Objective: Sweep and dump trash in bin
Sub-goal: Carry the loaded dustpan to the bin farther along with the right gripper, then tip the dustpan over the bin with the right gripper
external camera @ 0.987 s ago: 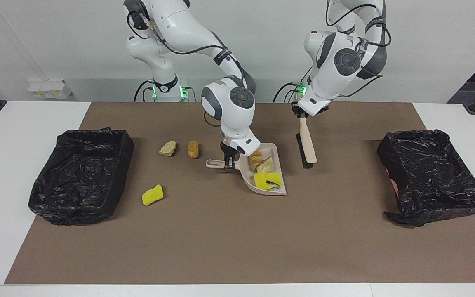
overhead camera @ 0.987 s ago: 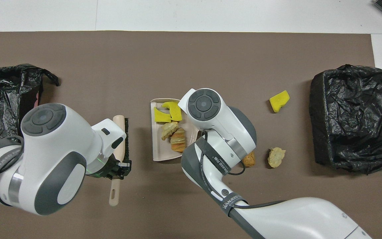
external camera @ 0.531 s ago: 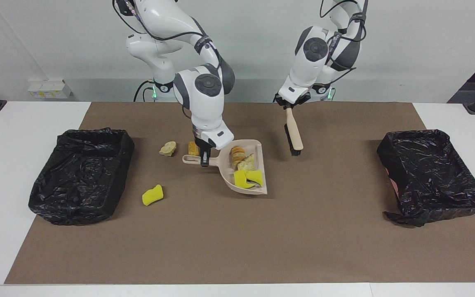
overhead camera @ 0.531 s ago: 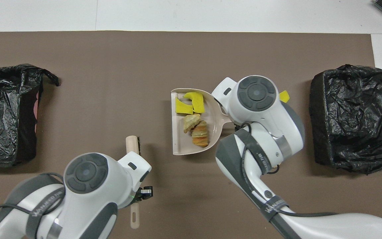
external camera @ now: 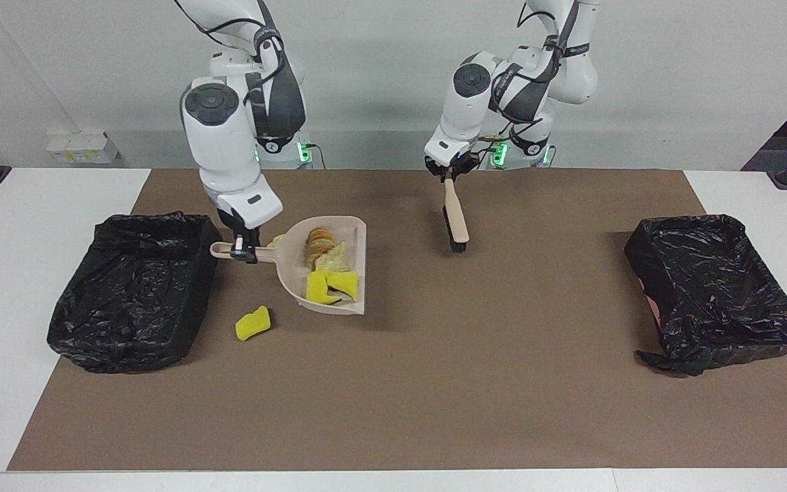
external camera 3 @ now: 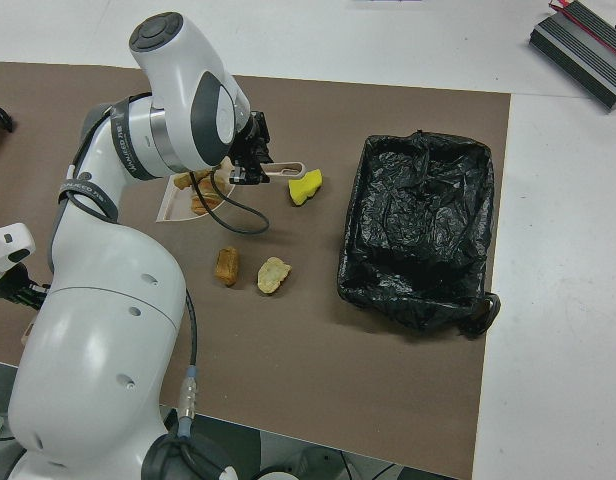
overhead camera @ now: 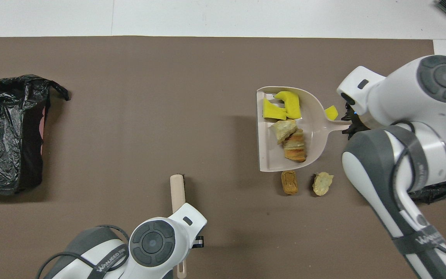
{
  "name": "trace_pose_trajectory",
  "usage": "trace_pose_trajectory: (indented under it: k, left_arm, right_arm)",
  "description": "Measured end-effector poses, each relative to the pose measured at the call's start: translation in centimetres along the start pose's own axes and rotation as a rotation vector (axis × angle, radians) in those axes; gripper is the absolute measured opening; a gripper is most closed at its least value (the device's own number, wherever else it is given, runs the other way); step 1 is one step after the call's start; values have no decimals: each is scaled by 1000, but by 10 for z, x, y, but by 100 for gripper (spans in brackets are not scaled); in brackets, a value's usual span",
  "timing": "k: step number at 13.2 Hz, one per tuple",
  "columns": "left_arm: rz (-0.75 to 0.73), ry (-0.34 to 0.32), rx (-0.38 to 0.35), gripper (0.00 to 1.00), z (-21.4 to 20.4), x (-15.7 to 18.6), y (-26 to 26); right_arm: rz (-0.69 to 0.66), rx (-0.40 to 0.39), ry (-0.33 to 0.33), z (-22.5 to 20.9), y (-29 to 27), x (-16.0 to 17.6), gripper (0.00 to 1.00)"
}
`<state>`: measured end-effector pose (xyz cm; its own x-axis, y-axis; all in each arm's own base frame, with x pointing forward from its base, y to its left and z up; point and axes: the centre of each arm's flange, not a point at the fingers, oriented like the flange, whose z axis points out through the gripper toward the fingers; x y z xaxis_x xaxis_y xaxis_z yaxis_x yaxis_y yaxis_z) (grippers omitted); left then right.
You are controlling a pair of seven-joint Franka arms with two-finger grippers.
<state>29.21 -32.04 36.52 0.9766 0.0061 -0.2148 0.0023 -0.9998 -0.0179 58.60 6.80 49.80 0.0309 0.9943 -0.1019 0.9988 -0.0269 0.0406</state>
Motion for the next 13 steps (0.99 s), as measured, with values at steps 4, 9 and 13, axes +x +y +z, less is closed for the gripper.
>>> trace_pose_trajectory:
  k: [4, 9, 13]
  left_arm:
    - [3, 13, -7, 27, 18, 6, 2]
    - [-17, 10, -12, 63, 18, 14, -2]
    - [-109, 59, -76, 100, -29, 71, -41]
  right_arm:
    - [92, 14, -18, -25, -13, -124, 31]
    - [212, 38, -67, -16, -48, -291, 31]
    - [162, 12, -228, -23, -49, -314, 31]
